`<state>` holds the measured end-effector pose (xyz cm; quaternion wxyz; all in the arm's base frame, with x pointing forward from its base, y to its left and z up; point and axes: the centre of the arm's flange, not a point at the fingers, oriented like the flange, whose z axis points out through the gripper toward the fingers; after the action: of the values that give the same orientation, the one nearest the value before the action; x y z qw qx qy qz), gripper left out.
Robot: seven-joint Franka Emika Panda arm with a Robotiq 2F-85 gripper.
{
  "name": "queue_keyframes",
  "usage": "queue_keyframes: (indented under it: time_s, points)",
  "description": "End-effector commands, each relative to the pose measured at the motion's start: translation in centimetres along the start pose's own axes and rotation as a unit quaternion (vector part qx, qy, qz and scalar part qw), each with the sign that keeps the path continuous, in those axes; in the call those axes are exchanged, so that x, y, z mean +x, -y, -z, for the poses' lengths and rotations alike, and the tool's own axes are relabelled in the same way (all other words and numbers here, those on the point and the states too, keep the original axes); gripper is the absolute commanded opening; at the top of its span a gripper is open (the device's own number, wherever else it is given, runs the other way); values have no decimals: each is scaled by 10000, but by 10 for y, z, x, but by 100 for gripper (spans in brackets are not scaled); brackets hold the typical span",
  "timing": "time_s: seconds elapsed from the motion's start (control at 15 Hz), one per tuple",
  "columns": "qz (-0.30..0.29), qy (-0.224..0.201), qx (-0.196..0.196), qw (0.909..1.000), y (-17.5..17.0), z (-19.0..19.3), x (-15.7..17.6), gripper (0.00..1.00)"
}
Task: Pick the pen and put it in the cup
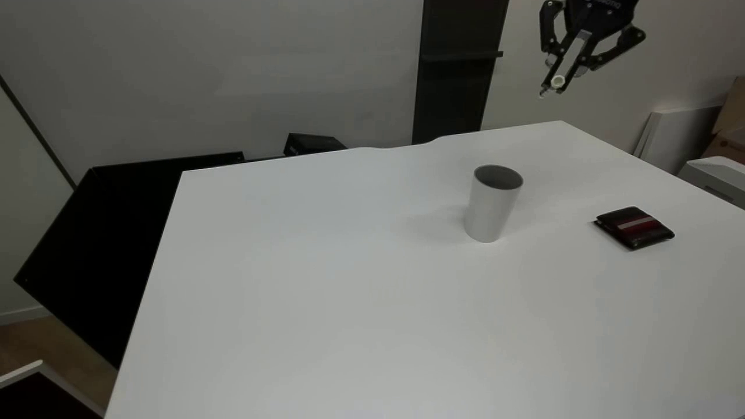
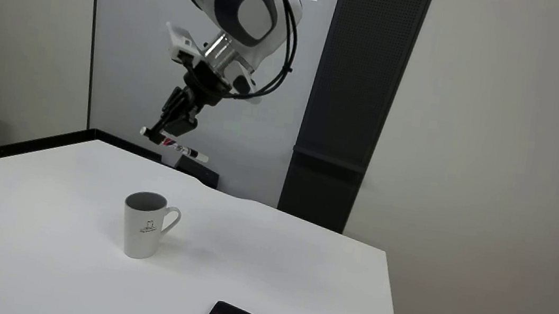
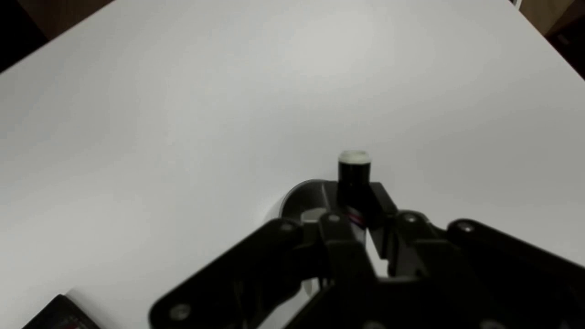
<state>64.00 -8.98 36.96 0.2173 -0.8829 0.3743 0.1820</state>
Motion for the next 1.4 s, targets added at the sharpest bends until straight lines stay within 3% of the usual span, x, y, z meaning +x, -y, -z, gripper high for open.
queue_keyframes:
  time_s: [0.0, 0.53, 1.33]
  points:
    - [-614, 490, 323, 9964, -9, 7, 15, 7]
    - [-816, 930, 952, 9877, -3, -22, 29, 7]
    - [-1813, 1937, 1507, 9523, -2, -72, 41, 7]
